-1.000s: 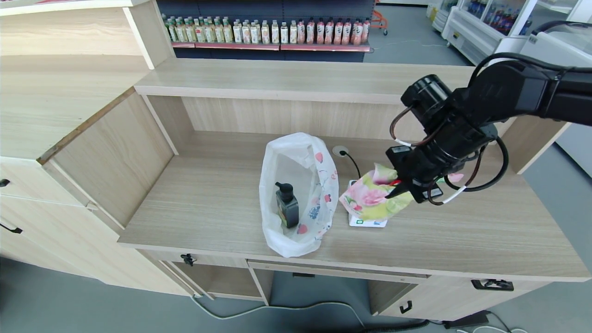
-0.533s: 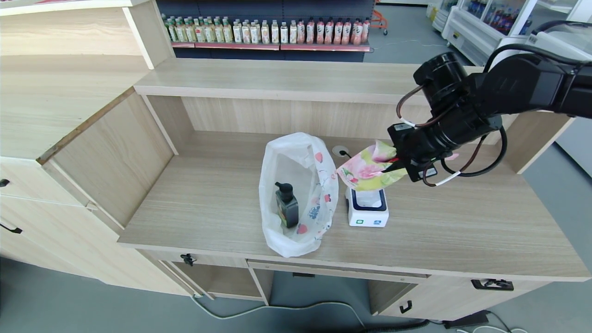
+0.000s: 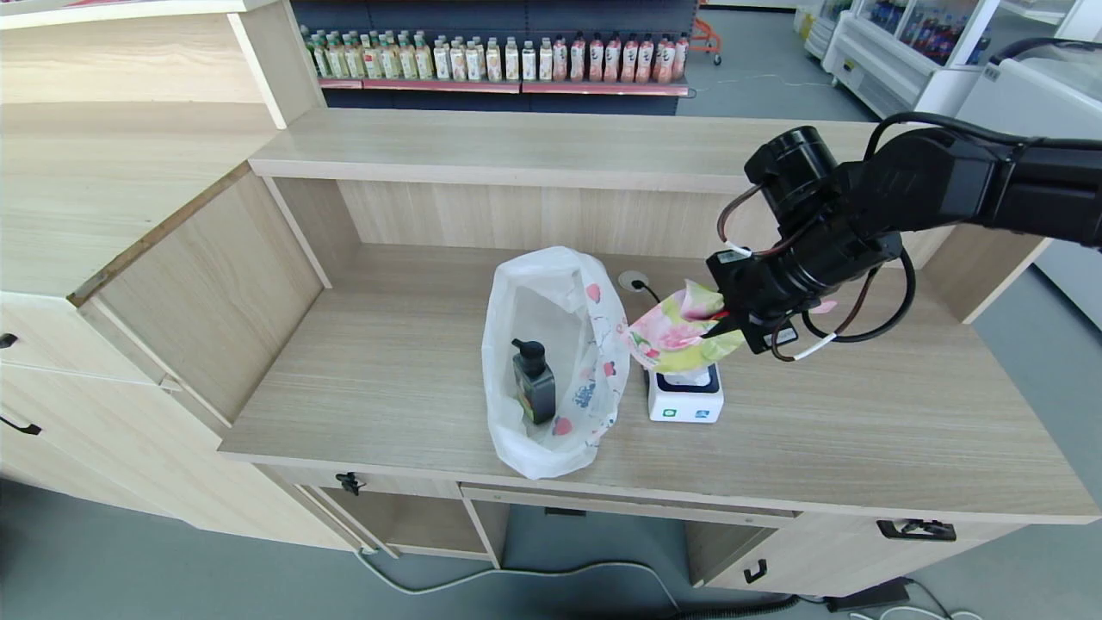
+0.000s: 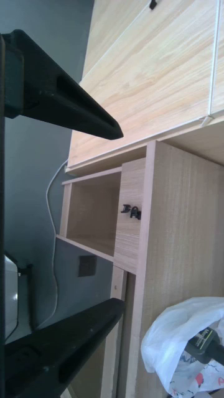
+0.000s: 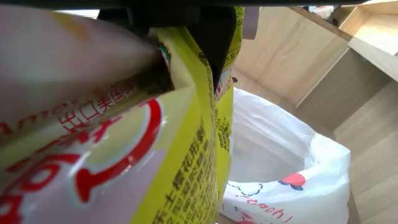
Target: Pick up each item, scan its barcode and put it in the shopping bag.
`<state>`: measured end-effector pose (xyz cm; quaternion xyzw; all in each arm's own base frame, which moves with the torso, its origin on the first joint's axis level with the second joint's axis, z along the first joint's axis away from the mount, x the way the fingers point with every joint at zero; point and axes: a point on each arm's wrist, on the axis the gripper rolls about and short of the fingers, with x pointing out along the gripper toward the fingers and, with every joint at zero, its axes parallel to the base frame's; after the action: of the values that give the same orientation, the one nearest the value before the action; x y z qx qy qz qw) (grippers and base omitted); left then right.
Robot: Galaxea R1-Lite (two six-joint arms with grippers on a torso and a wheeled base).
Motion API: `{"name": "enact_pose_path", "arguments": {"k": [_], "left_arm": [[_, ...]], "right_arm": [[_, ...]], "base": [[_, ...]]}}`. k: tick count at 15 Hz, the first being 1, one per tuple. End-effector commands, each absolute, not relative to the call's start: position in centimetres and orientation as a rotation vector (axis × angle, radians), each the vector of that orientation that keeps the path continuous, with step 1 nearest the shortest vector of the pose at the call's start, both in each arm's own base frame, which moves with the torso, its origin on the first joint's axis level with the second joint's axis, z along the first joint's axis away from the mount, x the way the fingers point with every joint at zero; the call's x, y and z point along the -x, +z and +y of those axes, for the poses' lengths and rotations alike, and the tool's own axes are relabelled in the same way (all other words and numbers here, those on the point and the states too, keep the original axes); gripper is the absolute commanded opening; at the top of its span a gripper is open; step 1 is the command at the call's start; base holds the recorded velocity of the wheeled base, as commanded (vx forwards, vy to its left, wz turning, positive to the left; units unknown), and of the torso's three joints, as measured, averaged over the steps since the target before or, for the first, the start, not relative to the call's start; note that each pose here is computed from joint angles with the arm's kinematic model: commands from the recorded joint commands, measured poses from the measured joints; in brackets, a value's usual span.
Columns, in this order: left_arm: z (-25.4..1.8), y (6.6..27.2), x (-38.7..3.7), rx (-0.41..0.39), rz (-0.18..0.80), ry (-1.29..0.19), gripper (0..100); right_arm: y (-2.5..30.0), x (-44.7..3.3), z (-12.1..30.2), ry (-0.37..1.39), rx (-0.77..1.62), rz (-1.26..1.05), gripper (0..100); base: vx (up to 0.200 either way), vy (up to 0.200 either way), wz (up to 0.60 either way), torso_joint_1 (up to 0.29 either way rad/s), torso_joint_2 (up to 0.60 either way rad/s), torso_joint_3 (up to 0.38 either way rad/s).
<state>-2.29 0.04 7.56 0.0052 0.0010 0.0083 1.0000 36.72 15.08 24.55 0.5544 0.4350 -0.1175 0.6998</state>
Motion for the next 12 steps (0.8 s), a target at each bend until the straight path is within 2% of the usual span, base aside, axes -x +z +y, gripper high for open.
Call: {"name": "enact_pose_path", "arguments": {"k": [1, 6, 12], "left_arm": [[0.0, 7.6, 2.3, -0.011, 0.002, 0.017, 100], [0.0, 7.6, 2.3, -0.009, 0.002, 0.017, 100], [0.0, 7.6, 2.3, -0.011, 0.002, 0.017, 100]], "right_arm": [[23.4, -37.4, 15.4, -0.284, -1.223, 0.99, 0], [21.9, -38.0, 16.0, -0.3, -1.205, 1.016, 0], [21.7, -38.0, 16.3, -0.299, -1.199, 1.023, 0]], "base": [[0.0, 0.0, 0.0, 0.0, 0.0, 0.0], [0.0, 0.0, 0.0, 0.0, 0.0, 0.0], [0.0, 0.0, 0.0, 0.0, 0.0, 0.0]]}}
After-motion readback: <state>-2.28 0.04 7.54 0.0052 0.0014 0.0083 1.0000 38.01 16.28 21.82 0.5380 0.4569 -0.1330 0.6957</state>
